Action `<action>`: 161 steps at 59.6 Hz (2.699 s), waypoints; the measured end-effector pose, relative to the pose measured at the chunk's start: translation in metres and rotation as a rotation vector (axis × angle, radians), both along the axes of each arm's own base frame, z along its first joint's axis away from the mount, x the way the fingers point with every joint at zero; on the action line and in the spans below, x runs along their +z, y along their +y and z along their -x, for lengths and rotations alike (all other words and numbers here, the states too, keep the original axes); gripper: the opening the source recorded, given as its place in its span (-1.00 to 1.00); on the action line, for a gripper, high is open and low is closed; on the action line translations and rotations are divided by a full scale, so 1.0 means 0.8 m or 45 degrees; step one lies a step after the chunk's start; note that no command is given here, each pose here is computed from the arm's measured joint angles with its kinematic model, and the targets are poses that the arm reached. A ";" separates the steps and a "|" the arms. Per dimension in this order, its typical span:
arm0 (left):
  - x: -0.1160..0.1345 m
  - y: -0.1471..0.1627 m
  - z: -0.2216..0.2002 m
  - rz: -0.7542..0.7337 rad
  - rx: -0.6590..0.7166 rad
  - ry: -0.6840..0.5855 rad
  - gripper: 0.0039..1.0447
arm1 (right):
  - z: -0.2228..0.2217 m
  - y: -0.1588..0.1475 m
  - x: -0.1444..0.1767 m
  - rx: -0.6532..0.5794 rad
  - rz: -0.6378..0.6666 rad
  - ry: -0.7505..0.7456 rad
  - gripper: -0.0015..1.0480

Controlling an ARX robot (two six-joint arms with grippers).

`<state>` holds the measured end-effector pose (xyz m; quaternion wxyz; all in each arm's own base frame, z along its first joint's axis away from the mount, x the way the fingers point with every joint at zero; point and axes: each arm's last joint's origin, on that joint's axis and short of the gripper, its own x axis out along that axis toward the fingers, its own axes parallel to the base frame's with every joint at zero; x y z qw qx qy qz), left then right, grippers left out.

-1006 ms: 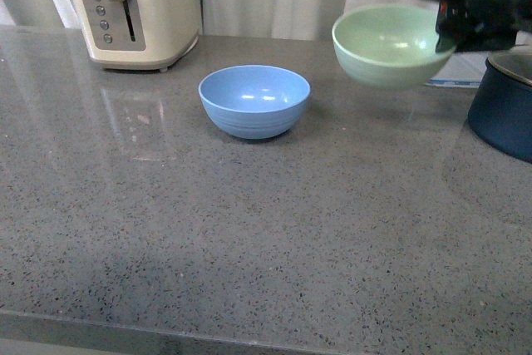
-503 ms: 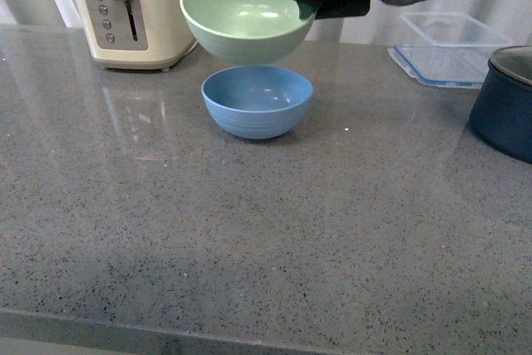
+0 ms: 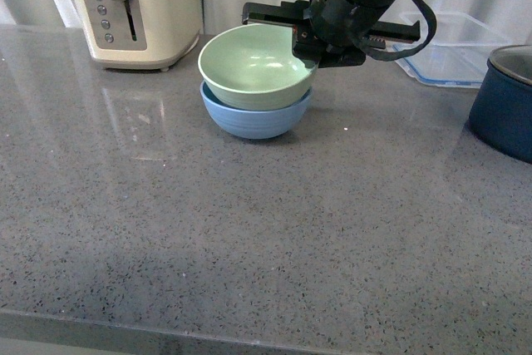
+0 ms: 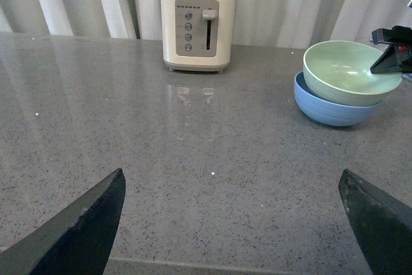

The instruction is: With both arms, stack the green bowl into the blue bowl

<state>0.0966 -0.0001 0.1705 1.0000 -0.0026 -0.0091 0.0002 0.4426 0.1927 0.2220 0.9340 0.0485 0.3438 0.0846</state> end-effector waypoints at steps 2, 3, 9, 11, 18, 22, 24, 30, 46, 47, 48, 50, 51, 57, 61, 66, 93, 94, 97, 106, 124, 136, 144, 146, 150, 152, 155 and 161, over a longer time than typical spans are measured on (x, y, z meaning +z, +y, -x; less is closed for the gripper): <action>0.000 0.000 0.000 0.000 0.000 0.000 0.88 | 0.000 0.000 0.001 0.000 -0.002 -0.004 -0.65; 0.000 0.000 0.000 0.000 0.000 0.000 0.88 | 0.000 0.000 0.002 0.002 -0.007 -0.011 -0.57; 0.000 0.000 0.000 0.000 0.000 0.000 0.88 | 0.003 -0.003 0.006 0.015 -0.038 -0.032 -0.30; 0.000 0.000 0.000 0.000 0.000 0.000 0.88 | 0.005 -0.005 0.009 0.017 -0.052 -0.040 -0.21; 0.000 0.000 0.000 0.000 0.000 0.000 0.88 | 0.020 -0.022 0.027 0.033 -0.194 -0.112 0.12; 0.000 0.000 0.000 0.000 0.000 0.000 0.88 | 0.037 -0.040 0.045 0.049 -0.327 -0.241 0.33; 0.000 0.000 0.000 0.000 0.000 0.000 0.88 | 0.053 -0.058 0.061 0.065 -0.428 -0.354 0.46; 0.000 0.000 0.000 0.000 0.000 0.000 0.88 | 0.119 -0.111 0.089 -0.167 -0.317 -0.827 0.38; 0.000 0.000 0.000 0.000 0.000 0.000 0.88 | 0.211 -0.175 0.004 -0.228 0.092 -0.866 -0.48; 0.000 0.000 0.000 0.000 0.000 0.000 0.88 | 0.219 -0.179 -0.004 -0.216 0.103 -0.854 -0.58; 0.000 0.000 0.000 0.000 0.000 0.000 0.88 | 0.224 -0.181 -0.007 -0.212 0.106 -0.853 -0.65; 0.000 0.000 0.000 0.000 0.000 0.000 0.88 | 0.234 -0.186 -0.010 -0.210 0.110 -0.860 -0.77; 0.000 0.000 0.000 0.000 0.000 0.000 0.88 | 0.238 -0.188 -0.011 -0.210 0.112 -0.865 -0.82; 0.000 0.000 0.000 0.000 0.000 0.000 0.88 | 0.266 -0.202 -0.017 -0.217 0.118 -0.897 -0.98; 0.000 0.000 0.000 0.000 0.000 0.000 0.88 | 0.279 -0.208 -0.026 -0.221 0.123 -0.884 -0.98; 0.000 0.000 0.000 0.000 0.000 0.000 0.88 | 0.293 -0.214 -0.034 -0.221 0.126 -0.877 -0.98; 0.000 0.000 0.000 0.000 0.000 0.000 0.88 | 0.351 -0.240 -0.056 -0.225 0.125 -0.880 -0.98; 0.000 0.000 0.000 0.000 0.000 0.000 0.88 | 0.352 -0.240 -0.057 -0.224 0.125 -0.880 -0.98; 0.000 0.000 0.000 0.000 0.000 0.000 0.88 | 0.359 -0.240 -0.059 -0.220 0.123 -0.880 -0.98; 0.000 0.000 0.000 0.000 0.000 0.000 0.88 | 0.371 -0.240 -0.067 -0.222 0.122 -0.901 -0.98; 0.000 0.000 0.000 0.000 0.000 0.000 0.88 | 0.389 -0.240 -0.070 -0.221 0.122 -0.893 -0.98; 0.000 0.000 0.000 0.000 0.000 0.000 0.88 | 0.398 -0.241 -0.068 -0.221 0.121 -0.901 -0.98; 0.000 0.000 0.000 0.000 0.000 0.000 0.88 | 0.402 -0.241 -0.067 -0.221 0.121 -0.902 -0.98; 0.000 0.000 0.000 0.000 0.000 0.000 0.88 | 0.403 -0.241 -0.067 -0.221 0.121 -0.903 -0.98; 0.000 0.000 0.000 0.000 0.000 0.000 0.88 | 0.405 -0.241 -0.067 -0.221 0.121 -0.905 -0.98; 0.000 0.000 0.000 0.000 0.000 0.000 0.88 | 0.406 -0.241 -0.067 -0.221 0.121 -0.905 -0.98; 0.000 0.000 0.000 0.000 0.000 0.000 0.88 | 0.408 -0.241 -0.067 -0.221 0.121 -0.905 -0.98; 0.000 0.000 0.000 0.000 0.000 0.000 0.88 | 0.410 -0.241 -0.067 -0.221 0.121 -0.906 -0.98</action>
